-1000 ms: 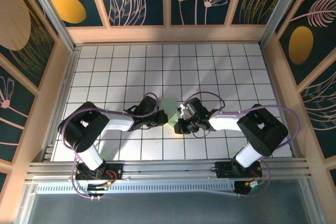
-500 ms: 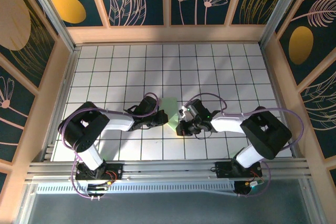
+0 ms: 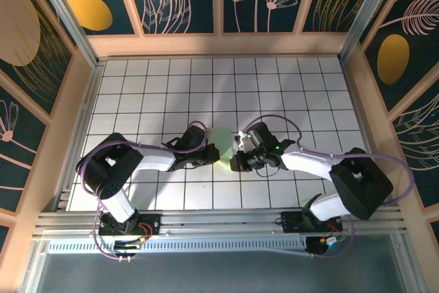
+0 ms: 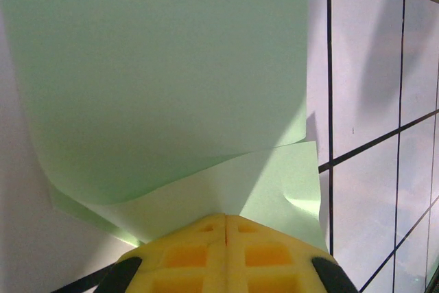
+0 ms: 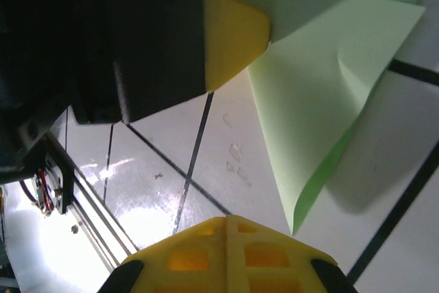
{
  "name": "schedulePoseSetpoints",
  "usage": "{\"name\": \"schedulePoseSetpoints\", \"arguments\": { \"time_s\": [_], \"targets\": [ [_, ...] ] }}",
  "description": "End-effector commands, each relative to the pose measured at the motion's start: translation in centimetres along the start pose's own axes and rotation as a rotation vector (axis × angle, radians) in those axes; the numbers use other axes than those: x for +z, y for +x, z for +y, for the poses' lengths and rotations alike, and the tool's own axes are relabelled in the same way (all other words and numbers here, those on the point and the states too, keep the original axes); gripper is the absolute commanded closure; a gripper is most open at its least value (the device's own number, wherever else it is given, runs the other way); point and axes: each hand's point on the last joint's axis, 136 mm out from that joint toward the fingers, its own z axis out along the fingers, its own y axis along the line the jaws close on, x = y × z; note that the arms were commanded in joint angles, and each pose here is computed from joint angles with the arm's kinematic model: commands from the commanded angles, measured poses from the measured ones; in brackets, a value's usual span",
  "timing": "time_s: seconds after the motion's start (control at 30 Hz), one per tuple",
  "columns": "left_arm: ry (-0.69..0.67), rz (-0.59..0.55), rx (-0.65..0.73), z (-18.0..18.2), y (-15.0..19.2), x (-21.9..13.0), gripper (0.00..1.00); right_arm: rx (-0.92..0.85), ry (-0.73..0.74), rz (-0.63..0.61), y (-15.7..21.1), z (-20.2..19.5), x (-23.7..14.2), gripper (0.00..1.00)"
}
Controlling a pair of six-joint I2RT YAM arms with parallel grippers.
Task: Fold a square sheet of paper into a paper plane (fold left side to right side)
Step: Third fold the triangle at the center of the table.
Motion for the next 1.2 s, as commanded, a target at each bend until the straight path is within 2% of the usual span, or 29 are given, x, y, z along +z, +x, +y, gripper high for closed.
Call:
{"name": "schedulePoseSetpoints", "arguments": {
  "time_s": [0.0, 0.6, 0.7, 0.9, 1.03, 1.17],
  "targets": [
    [-0.119, 0.035, -0.03, 3.0, 1.2, 0.5, 1.0, -0.005, -0.035, -0.028, -1.8, 0.8, 0.8, 1.0],
    [-0.108, 0.032, -0.025, 2.5, 1.0, 0.4, 1.0, 0.09, 0.152, 0.047, -0.3, -4.1, 3.0, 1.0],
    [-0.093, 0.022, -0.018, 1.9, 0.6, 0.2, 0.97, 0.106, 0.182, 0.068, 0.3, -4.9, 3.1, 1.0],
    [0.001, -0.071, 0.014, -1.5, -1.6, -1.9, 0.93, 0.132, 0.25, 0.09, 1.5, -6.4, 2.9, 1.0],
    [0.056, -0.119, 0.028, -2.7, -2.0, -3.4, 0.98, 0.135, 0.294, 0.091, 1.7, -7.2, 2.7, 1.0],
    [0.121, -0.118, 0.033, -3.2, -1.2, -3.9, 0.99, 0.133, 0.33, 0.095, 1.9, -7.7, 2.7, 1.0]
  ]
}}
